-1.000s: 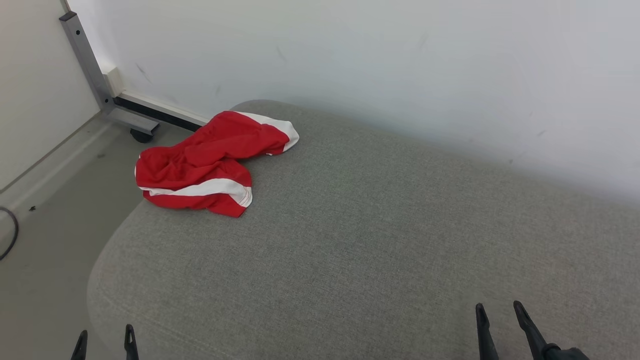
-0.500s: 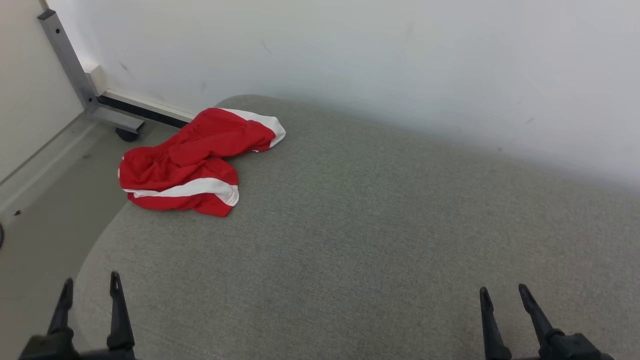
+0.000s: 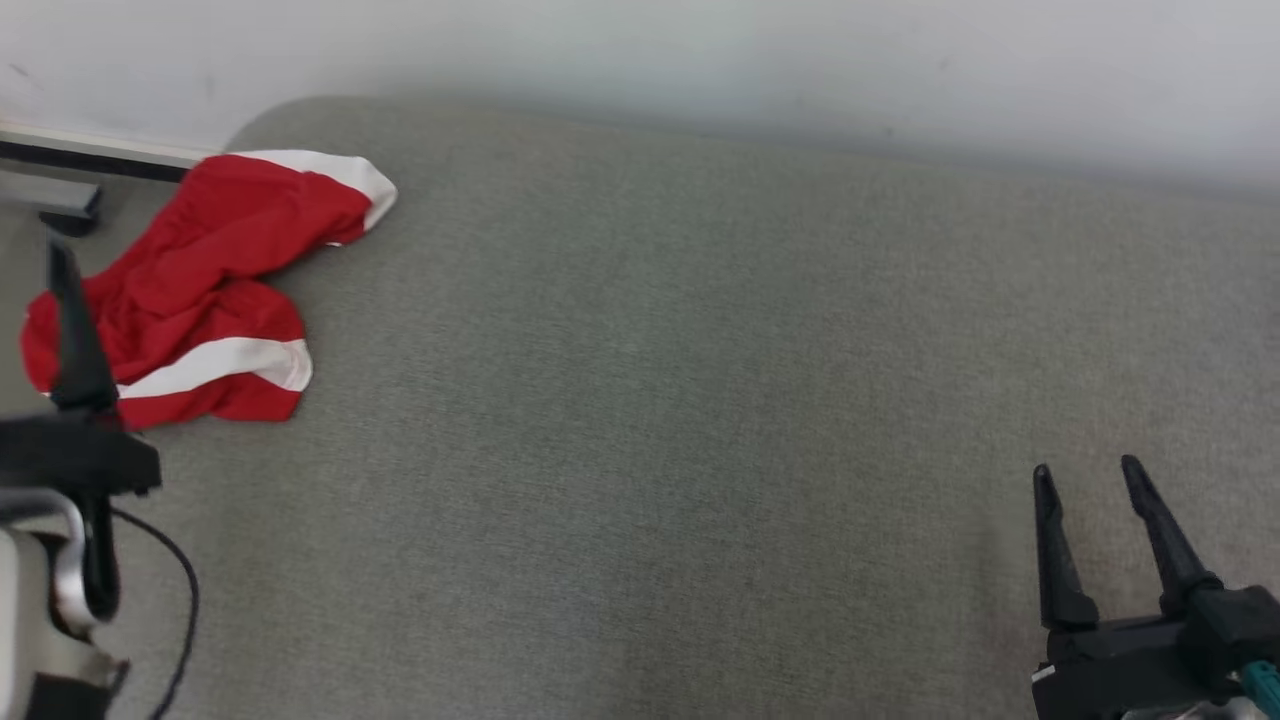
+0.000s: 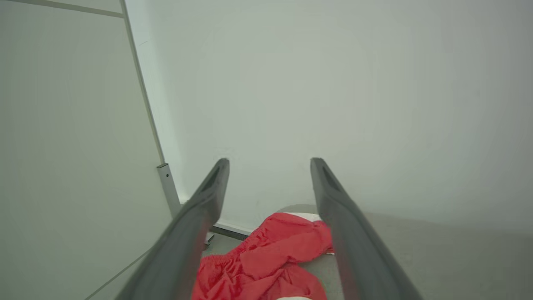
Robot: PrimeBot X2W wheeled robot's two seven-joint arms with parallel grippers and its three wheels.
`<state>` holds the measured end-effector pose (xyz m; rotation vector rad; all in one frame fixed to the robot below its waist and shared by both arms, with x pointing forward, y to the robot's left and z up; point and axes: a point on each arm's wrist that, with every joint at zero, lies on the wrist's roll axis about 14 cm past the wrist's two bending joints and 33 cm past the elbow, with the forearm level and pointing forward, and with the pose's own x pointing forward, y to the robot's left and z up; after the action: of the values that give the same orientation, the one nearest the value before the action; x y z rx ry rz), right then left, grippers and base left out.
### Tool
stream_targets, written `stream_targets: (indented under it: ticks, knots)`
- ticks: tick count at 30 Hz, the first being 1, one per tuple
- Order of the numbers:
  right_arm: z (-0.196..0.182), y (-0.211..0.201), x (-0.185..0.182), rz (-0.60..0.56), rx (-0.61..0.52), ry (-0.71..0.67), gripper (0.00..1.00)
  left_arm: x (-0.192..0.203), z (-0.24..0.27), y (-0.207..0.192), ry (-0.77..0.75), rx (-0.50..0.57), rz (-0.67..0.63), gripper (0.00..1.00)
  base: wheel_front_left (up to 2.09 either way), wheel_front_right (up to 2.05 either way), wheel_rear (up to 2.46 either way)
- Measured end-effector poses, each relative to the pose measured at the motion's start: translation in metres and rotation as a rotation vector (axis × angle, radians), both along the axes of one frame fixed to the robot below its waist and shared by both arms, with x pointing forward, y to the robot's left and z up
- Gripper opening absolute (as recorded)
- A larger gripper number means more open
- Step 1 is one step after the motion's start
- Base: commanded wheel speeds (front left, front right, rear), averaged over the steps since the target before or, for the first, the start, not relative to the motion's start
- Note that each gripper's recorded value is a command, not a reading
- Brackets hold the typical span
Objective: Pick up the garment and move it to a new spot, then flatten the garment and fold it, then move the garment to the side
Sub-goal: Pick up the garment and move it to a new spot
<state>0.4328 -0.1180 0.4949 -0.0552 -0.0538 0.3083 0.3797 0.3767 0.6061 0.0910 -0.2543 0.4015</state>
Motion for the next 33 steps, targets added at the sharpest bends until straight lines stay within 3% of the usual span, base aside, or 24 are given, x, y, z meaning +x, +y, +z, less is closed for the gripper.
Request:
stream_targets:
  ticks: [8, 16, 23, 26, 33]
  knots:
    - [-0.007, -0.047, 0.008, -0.118, -0.032, 0.007, 1.0, 0.089, -0.01, 0.017, 0.079, 0.016, -0.031, 1.0, 0.0, 0.0, 0.0]
    - [-0.03, -0.088, 0.008, -0.224, -0.08, 0.063, 1.0, 0.147, -0.072, 0.042, 0.243, -0.068, 0.018, 1.0, 0.0, 0.0, 0.0]
    - [-0.051, -0.114, 0.003, -0.292, -0.128, 0.126, 1.0, 0.163, -0.187, 0.039, 0.601, -0.171, 0.037, 1.0, 0.0, 0.0, 0.0]
    - [-0.056, -0.119, 0.002, -0.301, -0.141, 0.14, 1.0, 0.153, -0.234, 0.031, 0.791, -0.254, 0.045, 1.0, 0.0, 0.0, 0.0]
    - [-0.058, -0.122, 0.0, -0.305, -0.155, 0.155, 1.0, 0.149, -0.252, 0.029, 0.934, -0.332, 0.075, 0.98, 0.0, 0.0, 0.0]
